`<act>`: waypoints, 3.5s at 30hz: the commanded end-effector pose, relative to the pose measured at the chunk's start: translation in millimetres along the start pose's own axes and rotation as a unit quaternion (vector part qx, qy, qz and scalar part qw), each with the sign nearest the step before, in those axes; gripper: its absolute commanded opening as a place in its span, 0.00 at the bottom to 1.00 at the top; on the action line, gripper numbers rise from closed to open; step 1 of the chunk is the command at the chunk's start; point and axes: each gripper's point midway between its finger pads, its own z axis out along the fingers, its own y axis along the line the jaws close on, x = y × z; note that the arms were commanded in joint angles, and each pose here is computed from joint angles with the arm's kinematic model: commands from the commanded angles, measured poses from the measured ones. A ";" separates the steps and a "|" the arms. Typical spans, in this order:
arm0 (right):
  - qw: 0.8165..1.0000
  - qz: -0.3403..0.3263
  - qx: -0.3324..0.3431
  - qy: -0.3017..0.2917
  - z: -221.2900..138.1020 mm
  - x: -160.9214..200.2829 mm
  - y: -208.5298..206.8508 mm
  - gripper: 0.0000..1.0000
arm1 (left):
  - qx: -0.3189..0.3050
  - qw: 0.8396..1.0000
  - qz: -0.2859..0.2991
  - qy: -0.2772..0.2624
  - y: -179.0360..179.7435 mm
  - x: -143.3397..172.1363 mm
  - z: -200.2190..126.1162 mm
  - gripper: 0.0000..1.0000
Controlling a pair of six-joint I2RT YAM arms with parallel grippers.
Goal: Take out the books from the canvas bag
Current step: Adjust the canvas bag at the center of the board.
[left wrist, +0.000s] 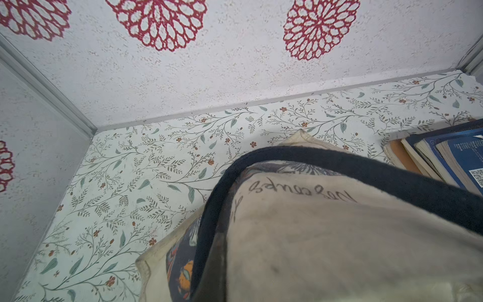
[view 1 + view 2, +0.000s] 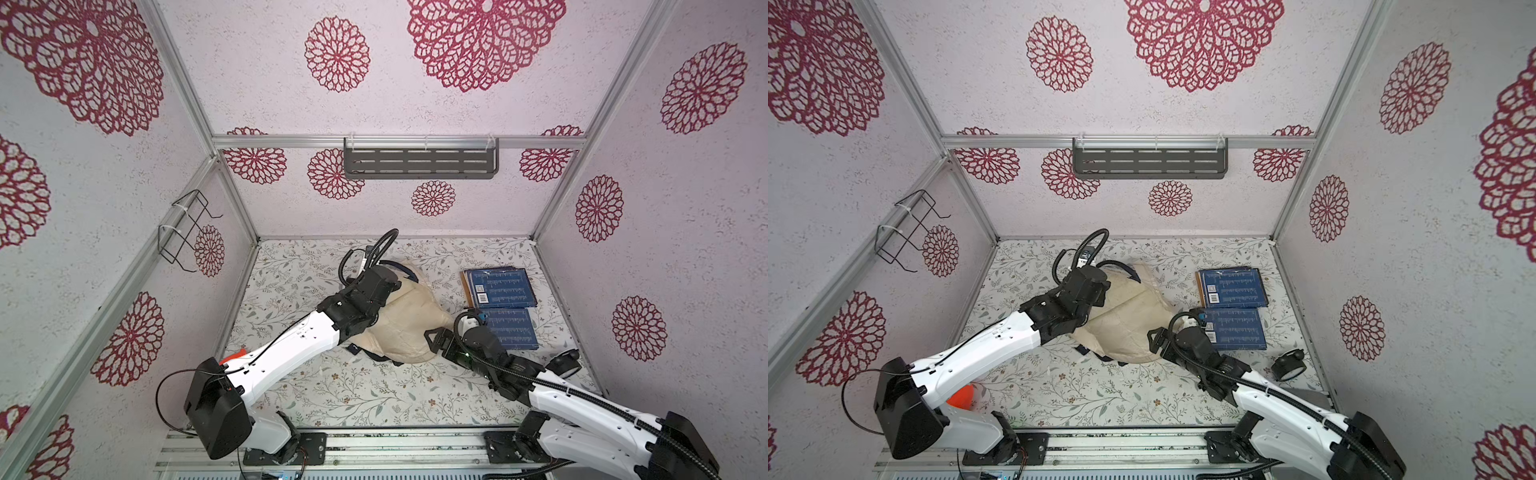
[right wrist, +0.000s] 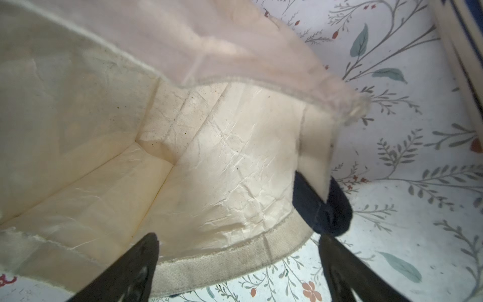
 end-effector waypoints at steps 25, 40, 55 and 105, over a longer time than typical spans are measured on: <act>0.997 0.081 -0.012 -0.015 44.5 23.8 -15.1 0.77 | 0.020 0.995 -0.093 0.015 -7.1 -16.3 -4.5 0.00; 0.997 0.054 -0.019 -0.044 62.0 9.7 2.1 0.27 | 0.052 0.990 -0.130 0.024 -15.5 -10.0 -6.7 0.00; 0.998 0.024 -0.031 -0.055 60.0 -2.2 19.6 0.00 | 0.065 0.988 -0.141 0.021 -13.1 -4.4 -9.8 0.00; 0.994 -0.086 -0.018 -0.065 32.4 -123.2 117.2 0.00 | 0.016 0.968 -0.230 -0.095 140.4 -59.6 -80.1 0.98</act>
